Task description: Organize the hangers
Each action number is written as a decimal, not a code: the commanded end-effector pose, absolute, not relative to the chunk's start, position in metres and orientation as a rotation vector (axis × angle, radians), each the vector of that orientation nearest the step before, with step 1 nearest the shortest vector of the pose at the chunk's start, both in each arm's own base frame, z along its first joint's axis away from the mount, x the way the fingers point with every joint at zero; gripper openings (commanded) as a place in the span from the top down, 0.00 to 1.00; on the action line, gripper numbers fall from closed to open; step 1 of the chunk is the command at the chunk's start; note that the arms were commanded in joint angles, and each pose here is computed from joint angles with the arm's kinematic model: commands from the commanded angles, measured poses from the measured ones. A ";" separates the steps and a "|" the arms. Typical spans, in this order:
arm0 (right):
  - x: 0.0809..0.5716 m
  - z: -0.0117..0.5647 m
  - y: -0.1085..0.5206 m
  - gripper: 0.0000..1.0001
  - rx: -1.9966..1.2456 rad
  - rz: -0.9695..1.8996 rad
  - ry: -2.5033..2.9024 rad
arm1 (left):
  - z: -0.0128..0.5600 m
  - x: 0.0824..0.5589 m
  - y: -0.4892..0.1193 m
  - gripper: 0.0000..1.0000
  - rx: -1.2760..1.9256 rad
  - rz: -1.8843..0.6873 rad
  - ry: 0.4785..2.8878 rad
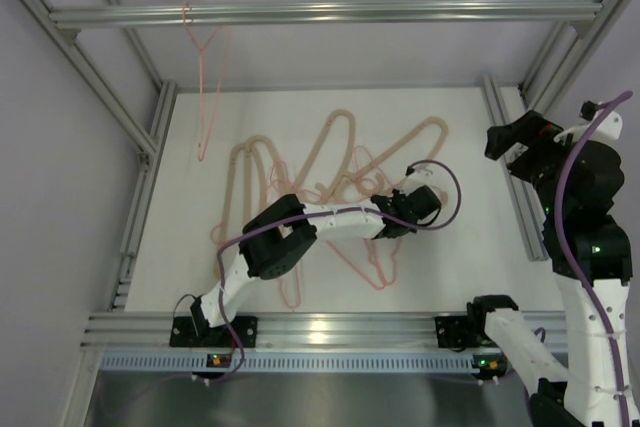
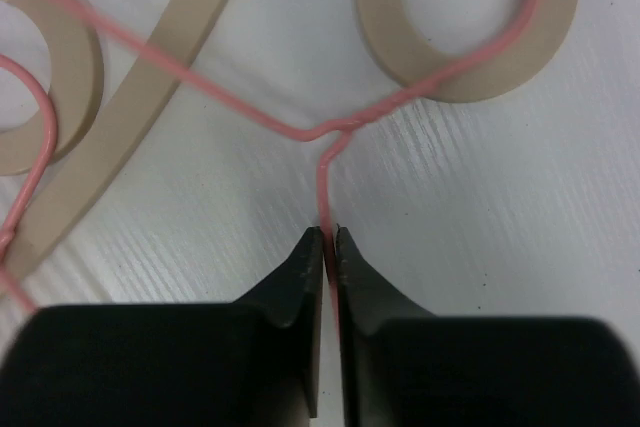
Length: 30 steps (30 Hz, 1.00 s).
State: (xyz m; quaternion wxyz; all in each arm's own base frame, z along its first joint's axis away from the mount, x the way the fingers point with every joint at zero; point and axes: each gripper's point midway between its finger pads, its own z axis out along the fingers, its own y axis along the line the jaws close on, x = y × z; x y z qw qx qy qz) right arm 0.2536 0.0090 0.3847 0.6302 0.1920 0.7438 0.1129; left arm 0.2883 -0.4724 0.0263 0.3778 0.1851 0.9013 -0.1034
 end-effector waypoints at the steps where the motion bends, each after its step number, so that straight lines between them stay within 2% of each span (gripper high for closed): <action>1: 0.252 0.394 0.003 0.01 0.440 0.236 1.664 | 0.016 0.287 -0.477 0.99 0.468 -0.289 2.321; 5: 0.252 0.395 0.003 0.01 0.440 0.235 1.659 | 0.027 0.282 -0.471 1.00 0.480 -0.305 2.318; 17: 0.254 0.407 -0.004 0.01 0.456 0.205 1.635 | 0.189 0.266 -0.446 1.00 0.416 -0.631 2.157; 22: 0.258 0.410 -0.004 0.00 0.458 0.202 1.634 | 0.249 0.275 -0.398 1.00 0.310 -0.808 2.108; 30: 0.265 0.413 -0.003 0.00 0.461 0.203 1.640 | 0.368 0.298 -0.293 1.00 0.193 -1.169 1.870</action>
